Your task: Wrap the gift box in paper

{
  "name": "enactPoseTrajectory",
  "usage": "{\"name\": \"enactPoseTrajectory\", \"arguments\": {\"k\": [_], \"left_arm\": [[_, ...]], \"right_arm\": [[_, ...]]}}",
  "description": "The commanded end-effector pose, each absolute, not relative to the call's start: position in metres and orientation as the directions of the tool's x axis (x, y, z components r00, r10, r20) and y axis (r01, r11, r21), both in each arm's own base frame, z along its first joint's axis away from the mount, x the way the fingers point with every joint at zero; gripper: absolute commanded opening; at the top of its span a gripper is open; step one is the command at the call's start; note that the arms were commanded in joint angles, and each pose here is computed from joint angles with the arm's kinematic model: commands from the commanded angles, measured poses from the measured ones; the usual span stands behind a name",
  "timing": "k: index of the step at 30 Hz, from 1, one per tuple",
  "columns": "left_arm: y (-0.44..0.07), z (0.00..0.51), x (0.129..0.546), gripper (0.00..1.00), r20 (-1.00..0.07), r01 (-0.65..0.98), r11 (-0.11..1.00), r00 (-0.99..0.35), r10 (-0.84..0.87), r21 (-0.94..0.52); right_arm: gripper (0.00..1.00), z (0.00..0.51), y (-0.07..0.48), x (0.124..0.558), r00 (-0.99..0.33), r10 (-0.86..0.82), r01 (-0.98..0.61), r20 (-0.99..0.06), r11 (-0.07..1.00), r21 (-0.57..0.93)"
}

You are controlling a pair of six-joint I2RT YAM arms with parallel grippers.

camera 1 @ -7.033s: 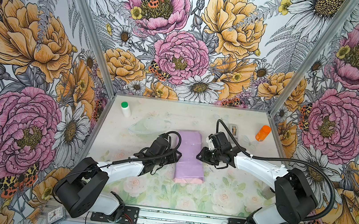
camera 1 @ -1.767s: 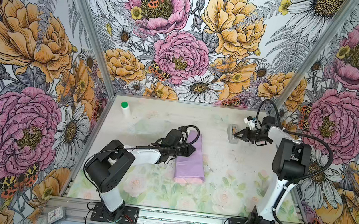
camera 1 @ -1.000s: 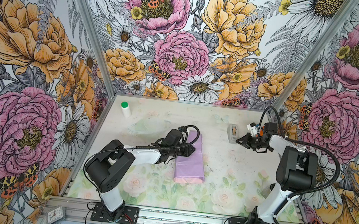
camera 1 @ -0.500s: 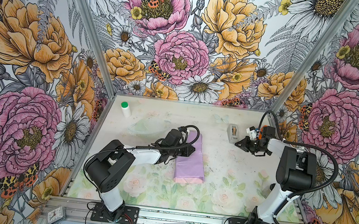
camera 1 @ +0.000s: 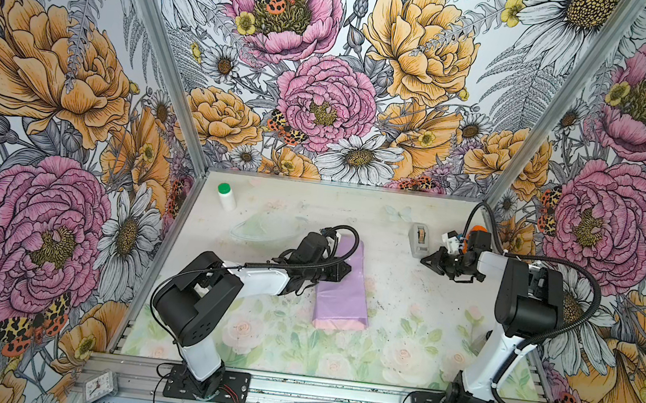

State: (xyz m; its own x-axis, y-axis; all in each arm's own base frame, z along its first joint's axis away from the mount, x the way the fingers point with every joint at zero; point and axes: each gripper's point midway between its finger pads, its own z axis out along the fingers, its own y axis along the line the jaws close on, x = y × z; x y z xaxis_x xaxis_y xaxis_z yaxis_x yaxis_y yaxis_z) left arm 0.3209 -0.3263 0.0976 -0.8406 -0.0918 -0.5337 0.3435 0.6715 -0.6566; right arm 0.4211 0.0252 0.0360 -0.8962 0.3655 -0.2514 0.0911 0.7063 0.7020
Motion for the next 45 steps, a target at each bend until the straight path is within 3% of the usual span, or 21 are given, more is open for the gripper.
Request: {"name": "enactPoseTrajectory", "arguments": {"k": [1,18,23,33,39,45], "left_arm": [[-0.311,0.063,0.305,0.17,-0.465,0.29,0.731,-0.884,-0.043,-0.618],[-0.311,0.064,0.305,0.16,-0.468,0.294,0.73,-0.883,-0.04,-0.617],[-0.311,0.065,0.305,0.16,-0.469,0.295,0.729,-0.882,-0.041,-0.618],[-0.312,0.063,0.305,0.16,-0.467,0.295,0.732,-0.883,-0.036,-0.614],[-0.311,0.062,0.305,0.16,-0.47,0.294,0.737,-0.882,-0.037,-0.609],[-0.313,0.063,0.304,0.16,-0.471,0.3,0.731,-0.881,-0.033,-0.613]], "right_arm": [[0.0,0.024,0.018,0.419,-0.888,0.398,0.143,-0.23,0.715,0.684],[0.0,0.02,0.002,0.416,-0.857,0.463,0.232,-0.227,0.739,0.632],[0.0,0.037,0.007,0.415,-0.854,0.447,0.185,-0.264,0.737,0.65],[0.0,0.141,0.1,0.376,-0.824,0.164,-0.304,-0.542,0.68,0.667],[0.0,0.147,0.145,0.35,-0.85,0.205,-0.238,-0.486,0.672,0.701],[0.0,0.154,0.178,0.319,-0.815,0.293,-0.247,-0.5,0.604,0.757]]}}
